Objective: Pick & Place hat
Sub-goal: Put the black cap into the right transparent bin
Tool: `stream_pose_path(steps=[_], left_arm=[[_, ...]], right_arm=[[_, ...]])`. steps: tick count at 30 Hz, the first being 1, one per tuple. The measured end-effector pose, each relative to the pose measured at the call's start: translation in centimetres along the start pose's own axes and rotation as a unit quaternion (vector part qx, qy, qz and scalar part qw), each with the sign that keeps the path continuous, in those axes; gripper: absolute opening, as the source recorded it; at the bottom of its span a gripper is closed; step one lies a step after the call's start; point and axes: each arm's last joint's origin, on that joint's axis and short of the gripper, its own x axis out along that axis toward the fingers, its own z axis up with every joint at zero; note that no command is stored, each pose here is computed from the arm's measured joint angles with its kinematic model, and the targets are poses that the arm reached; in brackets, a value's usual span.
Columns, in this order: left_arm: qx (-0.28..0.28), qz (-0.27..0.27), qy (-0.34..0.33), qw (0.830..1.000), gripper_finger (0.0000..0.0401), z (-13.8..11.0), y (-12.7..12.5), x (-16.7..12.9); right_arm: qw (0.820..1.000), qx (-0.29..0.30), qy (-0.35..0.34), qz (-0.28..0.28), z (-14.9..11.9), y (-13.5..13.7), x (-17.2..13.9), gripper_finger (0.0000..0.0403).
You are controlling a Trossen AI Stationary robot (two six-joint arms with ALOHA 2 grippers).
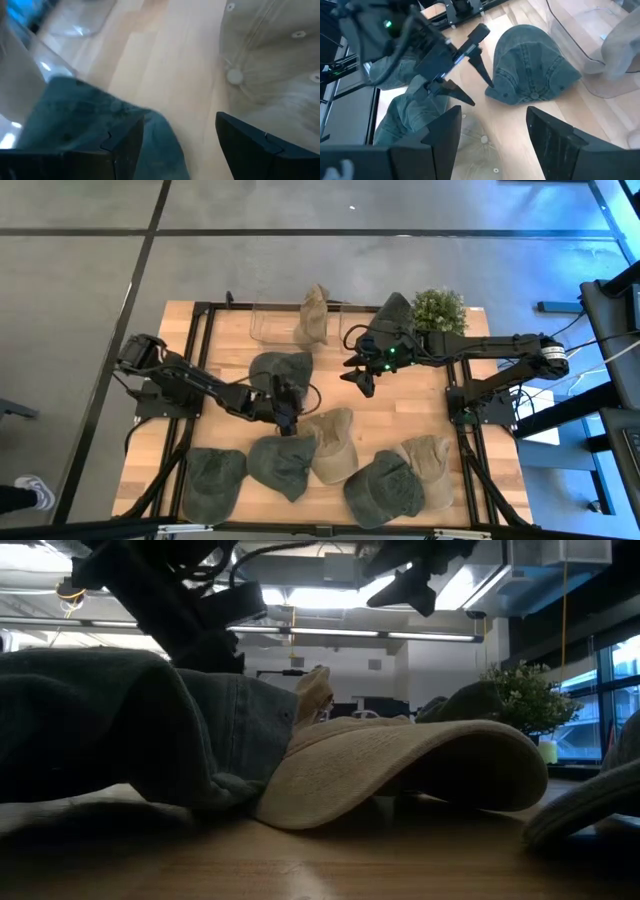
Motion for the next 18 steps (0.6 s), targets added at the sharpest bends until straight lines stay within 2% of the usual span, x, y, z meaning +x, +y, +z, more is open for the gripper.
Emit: stream_pose_path(steps=[6,13,18], left_arm=[[0.051,0.035,0.009,0.998,0.024,0.6,-2.0,1.7],[0.117,0.085,0.092,0.985,0.0234,0.0,-2.4,2.9],[0.084,0.109,0.108,0.985,0.0216,-0.3,-2.2,2.9]], right_arm=[[1.0,-0.008,0.003,-0.001,-0.1,0.0,0.0,0.0225],[1.0,-0.011,0.005,-0.002,-0.1,0.0,0.0,0.0225],[1.0,-0.011,0.005,-0.002,-0.1,0.0,0.0,0.0225]])
